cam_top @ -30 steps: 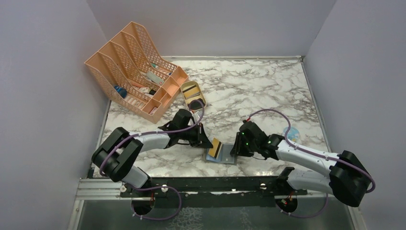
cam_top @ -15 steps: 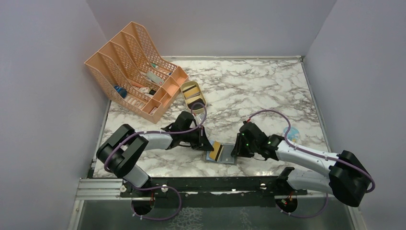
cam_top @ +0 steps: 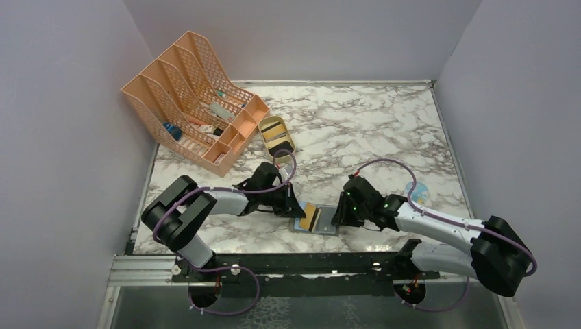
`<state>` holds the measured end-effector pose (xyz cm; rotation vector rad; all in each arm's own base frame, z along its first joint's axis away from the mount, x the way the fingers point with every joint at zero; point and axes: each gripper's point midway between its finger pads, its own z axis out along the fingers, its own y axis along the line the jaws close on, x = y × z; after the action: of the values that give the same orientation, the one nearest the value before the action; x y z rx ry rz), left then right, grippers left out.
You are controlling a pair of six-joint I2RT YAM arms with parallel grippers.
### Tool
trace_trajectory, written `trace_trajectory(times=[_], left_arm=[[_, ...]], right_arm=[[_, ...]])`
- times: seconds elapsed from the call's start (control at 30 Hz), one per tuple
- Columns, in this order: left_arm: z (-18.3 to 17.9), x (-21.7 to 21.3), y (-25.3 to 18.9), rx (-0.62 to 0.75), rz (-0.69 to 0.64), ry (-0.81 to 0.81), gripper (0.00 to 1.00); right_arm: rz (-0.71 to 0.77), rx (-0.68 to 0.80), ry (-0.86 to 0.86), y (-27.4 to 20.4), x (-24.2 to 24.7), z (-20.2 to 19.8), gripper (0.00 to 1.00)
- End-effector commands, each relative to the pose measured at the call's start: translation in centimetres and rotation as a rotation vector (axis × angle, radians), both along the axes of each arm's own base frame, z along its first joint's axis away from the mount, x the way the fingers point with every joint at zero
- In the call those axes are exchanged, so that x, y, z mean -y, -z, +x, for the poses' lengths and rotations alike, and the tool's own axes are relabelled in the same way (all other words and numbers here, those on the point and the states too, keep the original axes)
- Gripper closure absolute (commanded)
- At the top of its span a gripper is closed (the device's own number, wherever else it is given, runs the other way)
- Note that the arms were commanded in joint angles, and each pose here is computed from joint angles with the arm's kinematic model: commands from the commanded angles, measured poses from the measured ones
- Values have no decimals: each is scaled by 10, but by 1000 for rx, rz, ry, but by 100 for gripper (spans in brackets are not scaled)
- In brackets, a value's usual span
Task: Put the credit cards into the card holder
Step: Insert the credit card into the card holder.
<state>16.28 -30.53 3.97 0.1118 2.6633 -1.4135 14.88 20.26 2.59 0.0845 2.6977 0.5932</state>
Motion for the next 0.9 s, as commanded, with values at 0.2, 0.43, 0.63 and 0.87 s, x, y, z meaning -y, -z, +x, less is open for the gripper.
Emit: trace_trajectory(times=[0.2,0.43,0.63,0.87], left_arm=[[2,-1,19,-16,72,-83,100],[3,7,22,-22,74,-102,100],[6,6,28,-8,96,-124,100],[10,7,29,12,111,-157,100]], right_arm=[[11,3,4,3,3,-4,71],[20,6,3,4,3,-6,71],[37,0,-1,4,2,-8,71],[58,-11,-5,7,0,-12,71]])
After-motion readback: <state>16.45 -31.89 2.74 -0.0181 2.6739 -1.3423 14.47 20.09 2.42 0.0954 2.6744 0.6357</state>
